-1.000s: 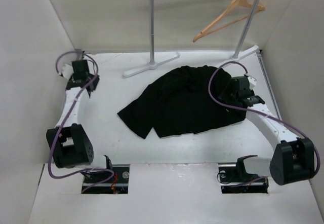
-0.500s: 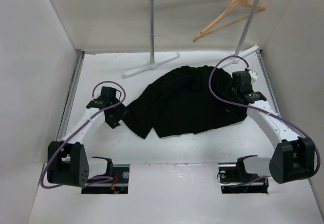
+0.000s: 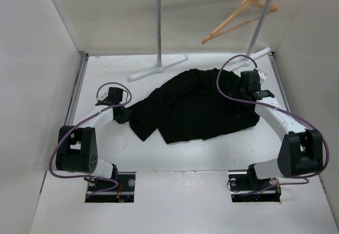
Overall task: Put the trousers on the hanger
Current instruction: Flatten out the trousers at the center of the board.
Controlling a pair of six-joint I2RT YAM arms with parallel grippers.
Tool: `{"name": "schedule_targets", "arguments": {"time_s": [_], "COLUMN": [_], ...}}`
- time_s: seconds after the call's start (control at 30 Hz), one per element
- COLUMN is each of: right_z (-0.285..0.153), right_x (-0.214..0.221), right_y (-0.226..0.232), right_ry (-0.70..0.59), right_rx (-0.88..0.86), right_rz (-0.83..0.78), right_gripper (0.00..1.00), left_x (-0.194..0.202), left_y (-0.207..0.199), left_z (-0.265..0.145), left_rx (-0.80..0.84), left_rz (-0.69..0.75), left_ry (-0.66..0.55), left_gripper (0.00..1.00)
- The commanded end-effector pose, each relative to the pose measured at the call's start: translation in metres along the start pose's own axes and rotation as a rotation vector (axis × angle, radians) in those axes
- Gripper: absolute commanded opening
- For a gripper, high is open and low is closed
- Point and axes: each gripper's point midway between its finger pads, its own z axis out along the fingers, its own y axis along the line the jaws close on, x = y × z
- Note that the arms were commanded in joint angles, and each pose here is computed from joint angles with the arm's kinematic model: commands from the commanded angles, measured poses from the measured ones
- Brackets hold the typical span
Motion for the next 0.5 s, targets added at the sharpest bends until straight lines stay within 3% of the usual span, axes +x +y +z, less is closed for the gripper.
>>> {"name": "schedule_targets", "arguments": {"time_s": [0.0, 0.17, 0.33, 0.47], "right_z": [0.015, 0.050, 0.052, 0.039], "right_x": [-0.019, -0.016, -0.050, -0.091], "right_y": [0.017, 0.010, 0.025, 0.016], "right_ry": [-0.033, 0.005, -0.112, -0.222], "right_rx": [-0.035, 0.023, -0.017, -0.003], "right_rz": [0.014, 0.028, 0.058, 0.109], "right_gripper": [0.55, 0.52, 0.18, 0.09], "left_x": [-0.067, -0.113, -0.164, -0.217], "left_y": [-0.022, -0.025, -0.011, 0.005], "left_z": [-0.016, -0.025, -0.039, -0.059], "left_rx": [0.073, 0.079, 0.076, 0.061], "left_rz": [-0.118, -0.198, -0.313, -0.403], "left_ry": [-0.172, -0.246, -0.327, -0.430], "left_gripper": [0.03, 0.00, 0.00, 0.00]}}
